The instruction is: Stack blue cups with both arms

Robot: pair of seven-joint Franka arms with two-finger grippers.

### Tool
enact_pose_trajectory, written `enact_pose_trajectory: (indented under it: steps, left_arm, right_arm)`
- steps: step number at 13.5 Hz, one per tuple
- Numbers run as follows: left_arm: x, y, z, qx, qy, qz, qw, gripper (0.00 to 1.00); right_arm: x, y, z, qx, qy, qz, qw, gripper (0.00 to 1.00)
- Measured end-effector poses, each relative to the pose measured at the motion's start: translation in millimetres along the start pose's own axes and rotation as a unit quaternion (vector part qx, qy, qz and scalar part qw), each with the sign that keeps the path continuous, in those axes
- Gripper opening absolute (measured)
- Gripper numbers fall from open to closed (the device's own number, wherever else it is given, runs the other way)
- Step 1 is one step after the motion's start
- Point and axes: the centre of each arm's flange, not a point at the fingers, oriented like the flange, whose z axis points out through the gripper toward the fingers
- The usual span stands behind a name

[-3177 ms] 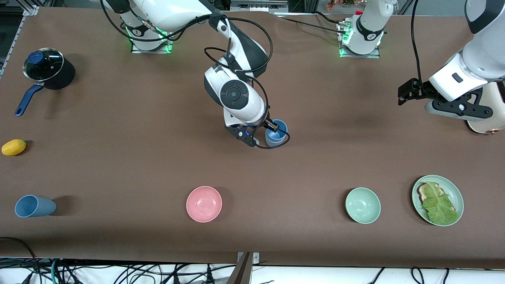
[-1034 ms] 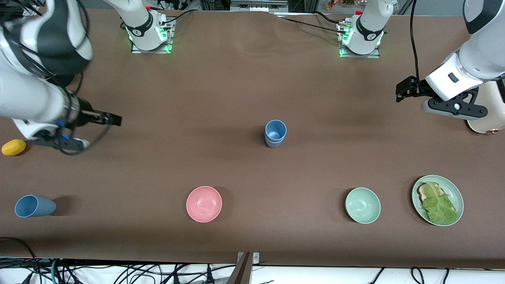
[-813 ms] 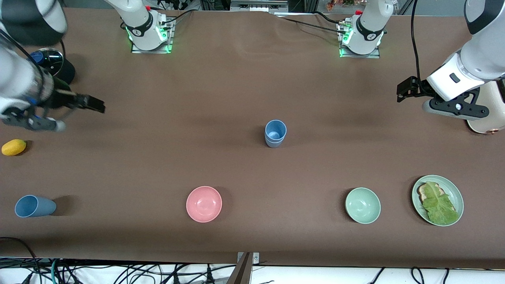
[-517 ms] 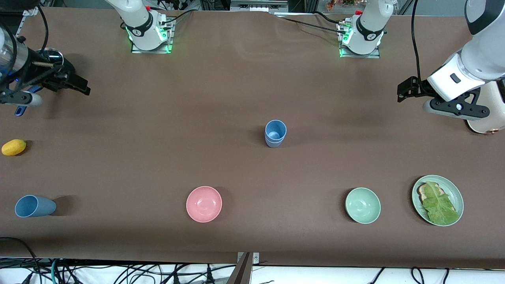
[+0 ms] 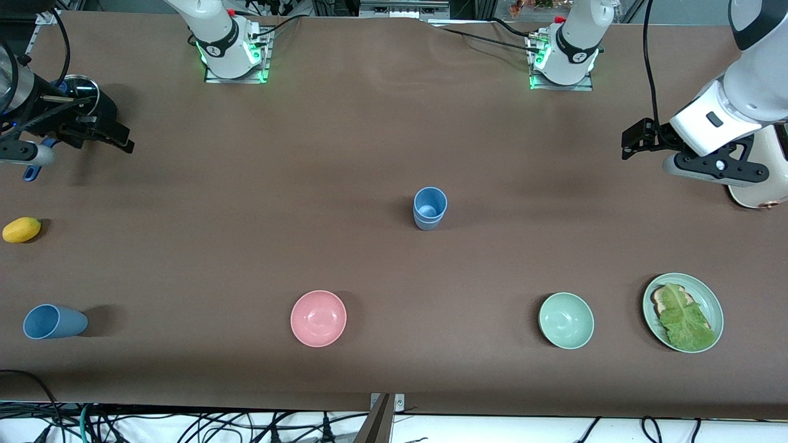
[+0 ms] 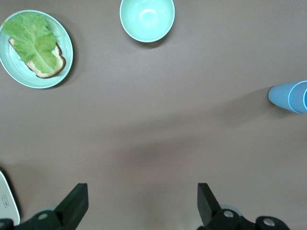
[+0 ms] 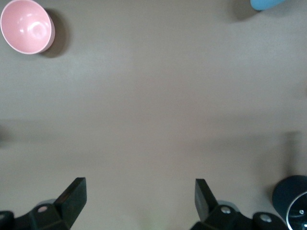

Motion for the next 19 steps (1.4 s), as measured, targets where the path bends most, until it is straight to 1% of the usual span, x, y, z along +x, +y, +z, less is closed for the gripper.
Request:
enact_pose_trajectory:
  steps: [3,8,19]
  left_arm:
    - [5,0,-7,0.0,0.009,-0.003,1.0,1.0]
    - [6,-26,-7,-0.001,0.009,-0.028,1.0,1.0]
    - [5,-23,-8,-0.002,0.007,-0.026,1.0,1.0]
  right_arm:
    - [4,11,3,0.0,0.001,0.009,1.0,1.0]
    - [12,12,12,-0.001,-0.003,0.011,1.0,1.0]
    - [14,12,13,-0.001,-0.003,0.01,1.0,1.0]
